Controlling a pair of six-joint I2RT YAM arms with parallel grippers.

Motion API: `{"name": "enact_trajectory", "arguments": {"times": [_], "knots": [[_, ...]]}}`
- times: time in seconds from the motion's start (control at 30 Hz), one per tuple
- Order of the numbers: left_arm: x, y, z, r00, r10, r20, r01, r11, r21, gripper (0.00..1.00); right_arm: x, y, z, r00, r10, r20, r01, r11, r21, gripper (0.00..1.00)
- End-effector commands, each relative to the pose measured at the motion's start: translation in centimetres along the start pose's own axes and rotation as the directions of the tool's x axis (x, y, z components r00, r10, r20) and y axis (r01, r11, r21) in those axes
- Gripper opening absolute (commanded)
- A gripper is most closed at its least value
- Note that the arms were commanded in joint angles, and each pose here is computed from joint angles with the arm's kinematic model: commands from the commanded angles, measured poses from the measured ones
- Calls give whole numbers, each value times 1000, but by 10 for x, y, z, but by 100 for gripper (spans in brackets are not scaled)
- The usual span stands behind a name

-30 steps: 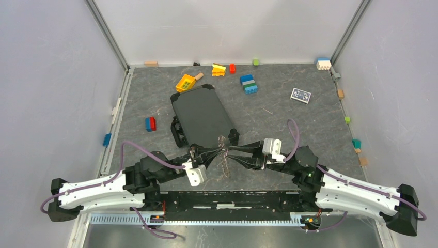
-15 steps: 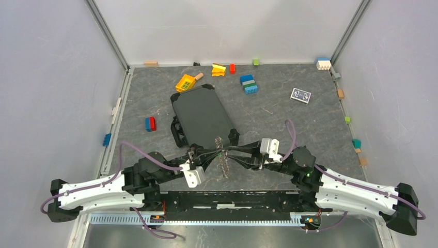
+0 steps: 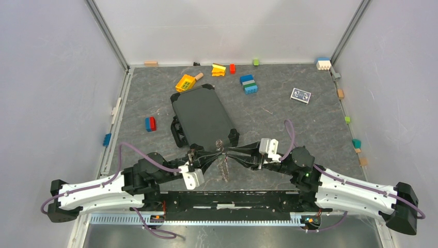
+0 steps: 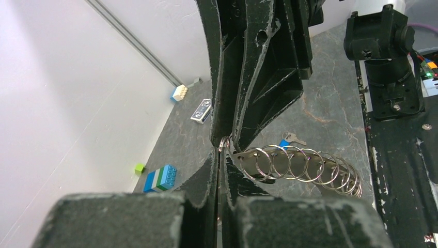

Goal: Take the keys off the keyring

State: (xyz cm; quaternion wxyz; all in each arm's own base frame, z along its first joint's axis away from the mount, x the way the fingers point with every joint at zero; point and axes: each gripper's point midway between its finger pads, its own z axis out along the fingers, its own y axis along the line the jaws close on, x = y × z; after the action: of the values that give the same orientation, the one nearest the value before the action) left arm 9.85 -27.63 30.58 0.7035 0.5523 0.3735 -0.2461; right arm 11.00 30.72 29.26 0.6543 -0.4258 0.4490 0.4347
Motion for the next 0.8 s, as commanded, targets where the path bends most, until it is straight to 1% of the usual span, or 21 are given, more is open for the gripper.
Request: {"name": "enact_trajectory", "arguments": {"times": [0.0,0.13,0.3,0.5,0.77], "knots": [[-28,13,0,994,-31,108,36,999,-40,2,-12,2,3,999,3,46,-2,1000,-12,28],[-28,13,-1,993,-31,111,35,999,-41,2,-8,3,3,999,4,36,-3,1000,-19,24],[-28,13,-1,993,-30,115,35,998,-43,2,-4,4,3,1000,4,27,-4,1000,-24,10],[-31,15,-4,990,-27,137,36,998,-59,2,0,3,2,1000,5,10,-5,1000,-17,0],[-35,12,-5,985,-37,171,46,998,-50,2,2,3,6,999,39,6,-39,999,-12,0]]}}
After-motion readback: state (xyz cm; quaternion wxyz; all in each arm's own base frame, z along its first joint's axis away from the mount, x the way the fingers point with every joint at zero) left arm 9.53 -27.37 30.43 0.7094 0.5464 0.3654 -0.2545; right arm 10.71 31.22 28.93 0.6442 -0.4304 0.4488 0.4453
